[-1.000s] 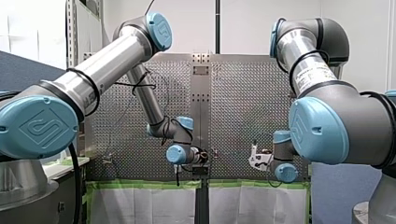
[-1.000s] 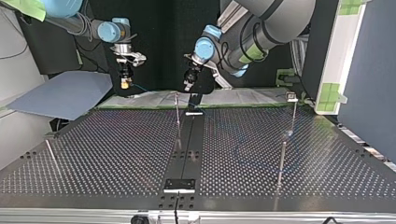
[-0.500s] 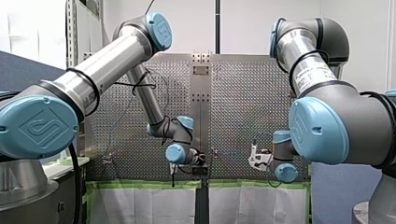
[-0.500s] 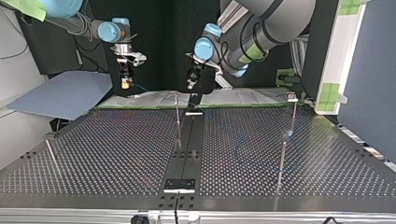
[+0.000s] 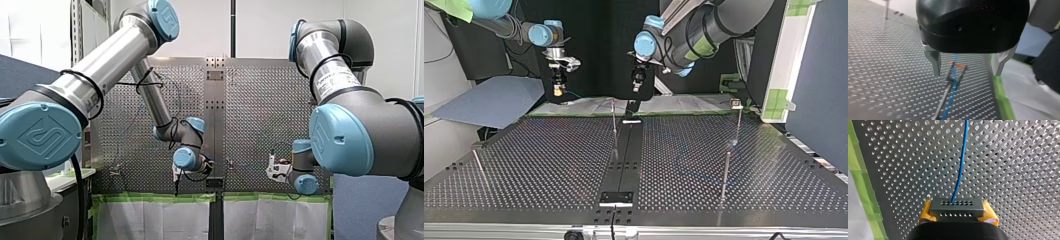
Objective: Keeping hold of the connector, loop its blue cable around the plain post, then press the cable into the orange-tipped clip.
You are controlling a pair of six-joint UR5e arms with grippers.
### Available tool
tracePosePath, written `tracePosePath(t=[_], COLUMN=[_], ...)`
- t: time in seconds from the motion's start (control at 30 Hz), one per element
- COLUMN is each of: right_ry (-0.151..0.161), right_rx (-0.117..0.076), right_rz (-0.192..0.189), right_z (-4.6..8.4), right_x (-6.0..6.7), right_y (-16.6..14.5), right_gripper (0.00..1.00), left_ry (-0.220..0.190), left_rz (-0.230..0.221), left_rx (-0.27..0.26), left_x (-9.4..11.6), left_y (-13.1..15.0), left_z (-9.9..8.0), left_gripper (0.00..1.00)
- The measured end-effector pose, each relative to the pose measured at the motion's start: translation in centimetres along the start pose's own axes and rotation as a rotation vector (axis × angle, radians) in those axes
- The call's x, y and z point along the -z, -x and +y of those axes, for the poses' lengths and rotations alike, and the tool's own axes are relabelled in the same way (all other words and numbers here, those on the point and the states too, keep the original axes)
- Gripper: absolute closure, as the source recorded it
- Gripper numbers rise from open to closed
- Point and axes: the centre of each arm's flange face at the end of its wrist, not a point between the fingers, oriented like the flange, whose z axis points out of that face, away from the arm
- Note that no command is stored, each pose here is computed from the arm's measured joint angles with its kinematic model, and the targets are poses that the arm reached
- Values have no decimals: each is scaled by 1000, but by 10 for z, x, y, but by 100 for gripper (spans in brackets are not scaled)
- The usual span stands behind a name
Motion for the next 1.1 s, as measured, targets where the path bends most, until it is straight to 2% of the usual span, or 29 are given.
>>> tracePosePath(t=[0.27,0.37,0.43,0.7,0.97,1.1], right_ry=[1,1,2,6,3,1], right_rx=[1,1,2,4,6,6], right_rz=[2,5,6,-9,-14,-16], right_z=[1,2,3,4,2,1], right_x=[-9,-11,-12,-11,-10,-10], right_y=[-3,-4,-4,-3,-2,-2], right_gripper=[100,100,100,100,100,100], left_ry=[43,43,40,13,16,18], left_rz=[-90,-108,-112,-104,-98,-99], left_rx=[100,135,141,77,6,-10], left_x=[22,33,41,77,105,113], left_y=[23,30,34,43,50,51], left_z=[8,10,10,10,15,17], left_gripper=[0,0,0,0,0,0])
